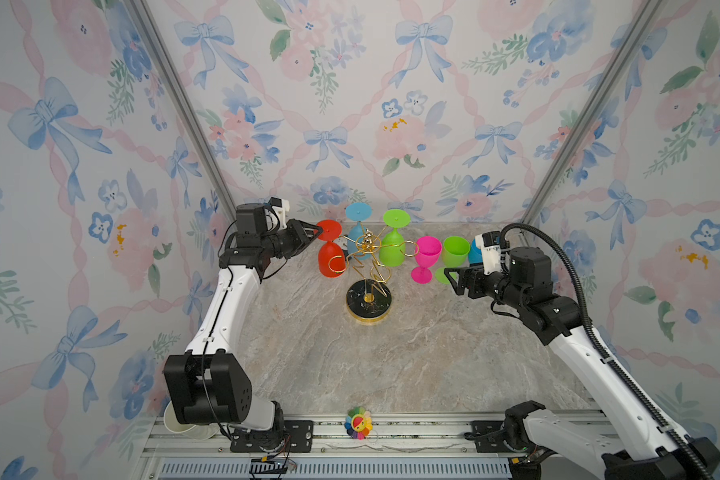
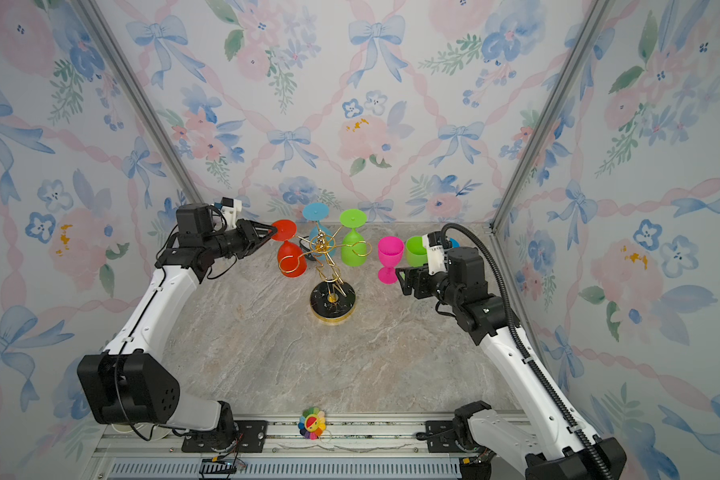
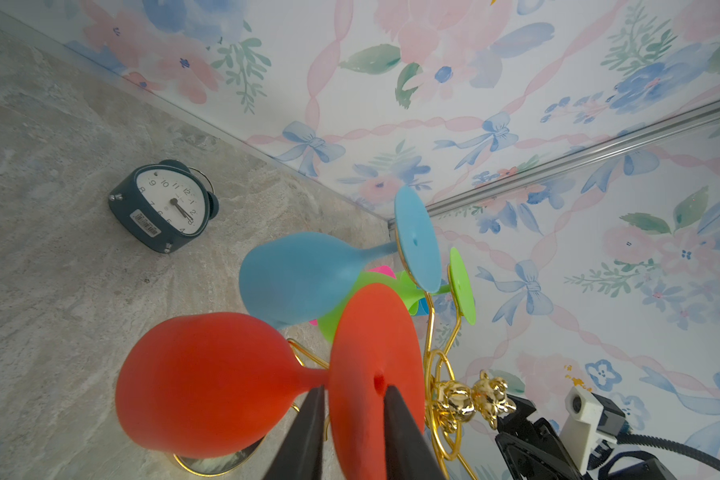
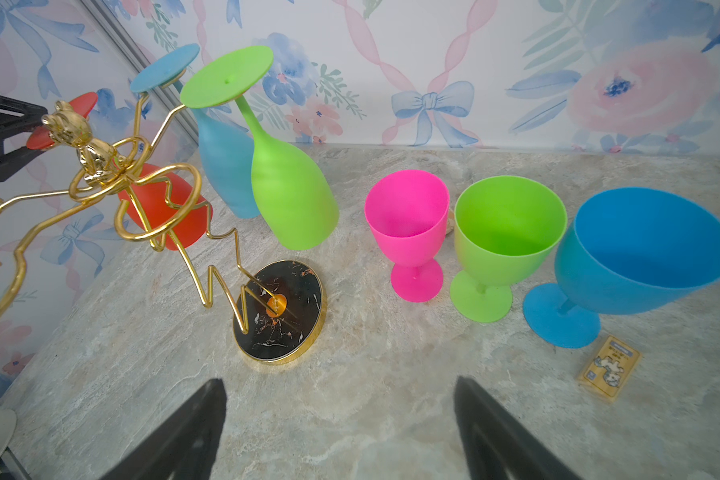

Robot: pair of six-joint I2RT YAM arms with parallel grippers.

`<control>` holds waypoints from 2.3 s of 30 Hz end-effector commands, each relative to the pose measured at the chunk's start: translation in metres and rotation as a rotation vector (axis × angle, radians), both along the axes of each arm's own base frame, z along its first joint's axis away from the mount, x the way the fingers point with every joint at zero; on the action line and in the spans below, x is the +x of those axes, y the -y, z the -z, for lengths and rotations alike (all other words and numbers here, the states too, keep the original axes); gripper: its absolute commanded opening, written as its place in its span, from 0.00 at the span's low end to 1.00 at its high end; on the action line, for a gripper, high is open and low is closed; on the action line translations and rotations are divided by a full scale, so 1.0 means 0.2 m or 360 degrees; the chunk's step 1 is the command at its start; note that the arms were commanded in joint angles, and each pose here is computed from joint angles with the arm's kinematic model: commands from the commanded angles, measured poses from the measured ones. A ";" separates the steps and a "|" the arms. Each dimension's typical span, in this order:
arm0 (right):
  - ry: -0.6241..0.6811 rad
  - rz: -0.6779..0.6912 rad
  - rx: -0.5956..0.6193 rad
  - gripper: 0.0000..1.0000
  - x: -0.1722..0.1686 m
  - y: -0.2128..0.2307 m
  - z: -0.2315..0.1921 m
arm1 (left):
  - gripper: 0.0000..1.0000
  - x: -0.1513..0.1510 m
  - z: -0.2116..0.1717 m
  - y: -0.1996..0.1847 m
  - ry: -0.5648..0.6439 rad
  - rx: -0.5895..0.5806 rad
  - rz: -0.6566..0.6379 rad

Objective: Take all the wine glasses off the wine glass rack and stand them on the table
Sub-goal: 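Close the left gripper on the red glass base hanging on the rack, then pull the red glass off the rack hook toward the robot with the left gripper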

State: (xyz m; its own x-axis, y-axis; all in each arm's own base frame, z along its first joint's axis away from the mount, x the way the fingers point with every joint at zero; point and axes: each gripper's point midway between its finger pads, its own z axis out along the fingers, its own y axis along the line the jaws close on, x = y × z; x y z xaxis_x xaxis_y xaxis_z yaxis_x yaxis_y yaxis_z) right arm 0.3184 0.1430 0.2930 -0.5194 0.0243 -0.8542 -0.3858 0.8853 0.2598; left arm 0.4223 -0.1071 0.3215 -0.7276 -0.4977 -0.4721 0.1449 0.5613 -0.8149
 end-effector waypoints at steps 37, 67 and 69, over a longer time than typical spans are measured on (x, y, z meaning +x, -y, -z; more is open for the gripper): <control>-0.0012 0.0027 -0.0015 0.88 -0.01 0.00 0.06 | 0.00 -0.09 -0.18 0.07 0.0067 -0.0106 0.0106; -0.0005 0.0030 -0.0031 0.89 -0.02 -0.02 0.05 | 0.00 0.03 -0.22 0.18 0.0094 -0.0105 0.0216; -0.0004 0.0029 -0.0034 0.89 -0.02 -0.01 0.05 | 0.00 0.05 -0.21 0.19 0.0090 -0.0107 0.0221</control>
State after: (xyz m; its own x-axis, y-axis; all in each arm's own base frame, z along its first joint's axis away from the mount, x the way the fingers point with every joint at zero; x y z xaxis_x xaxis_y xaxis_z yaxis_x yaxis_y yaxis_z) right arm 0.3147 0.1441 0.2822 -0.5279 0.0147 -0.8492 -0.3686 0.8968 0.2447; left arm 0.4267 -0.1417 0.3573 -0.7686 -0.4376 -0.4667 0.2360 0.4840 -0.8426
